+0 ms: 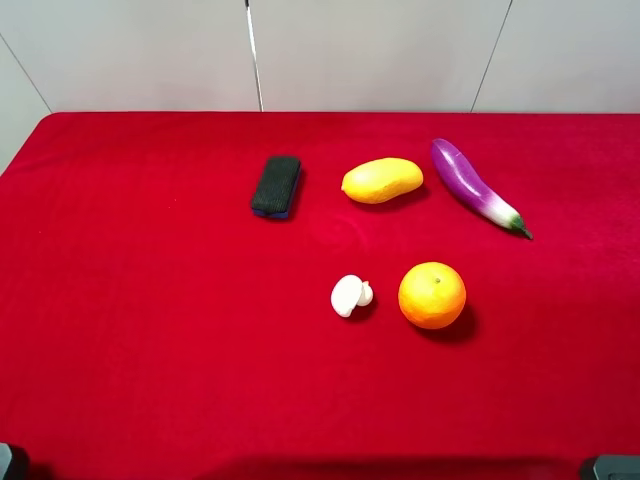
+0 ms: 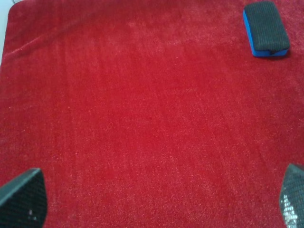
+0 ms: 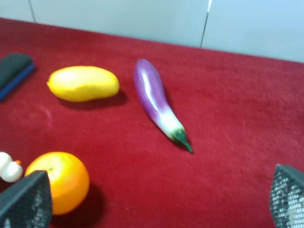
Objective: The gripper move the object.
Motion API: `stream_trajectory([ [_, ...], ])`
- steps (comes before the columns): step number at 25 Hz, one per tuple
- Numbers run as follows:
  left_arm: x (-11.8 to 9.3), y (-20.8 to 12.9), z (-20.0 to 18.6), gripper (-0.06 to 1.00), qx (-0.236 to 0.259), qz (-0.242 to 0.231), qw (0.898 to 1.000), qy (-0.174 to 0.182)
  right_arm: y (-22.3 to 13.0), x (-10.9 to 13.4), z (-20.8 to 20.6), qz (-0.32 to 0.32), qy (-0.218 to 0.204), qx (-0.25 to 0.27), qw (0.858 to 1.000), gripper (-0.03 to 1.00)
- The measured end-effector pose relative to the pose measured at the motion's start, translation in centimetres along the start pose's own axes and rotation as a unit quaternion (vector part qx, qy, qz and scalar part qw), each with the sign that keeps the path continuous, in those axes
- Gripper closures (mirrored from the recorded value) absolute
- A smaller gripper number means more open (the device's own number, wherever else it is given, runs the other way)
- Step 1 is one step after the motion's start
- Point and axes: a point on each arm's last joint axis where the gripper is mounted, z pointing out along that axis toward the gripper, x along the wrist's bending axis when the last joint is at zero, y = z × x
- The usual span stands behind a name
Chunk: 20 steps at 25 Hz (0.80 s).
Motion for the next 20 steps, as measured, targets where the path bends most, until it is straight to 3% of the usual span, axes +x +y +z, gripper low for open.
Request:
stream_trajectory([
  [9, 0.0, 0.0, 0.0, -0.03, 0.0, 0.0, 1.0, 0.0, -0.3, -1.4, 0.0, 0.062, -0.078, 0.004, 0.995, 0.28],
  [20, 0.0, 0.0, 0.0, -0.03, 0.0, 0.0, 1.0, 0.0, -0.3, -1.5, 0.0, 0.068, -0.082, 0.003, 0.994, 0.28],
])
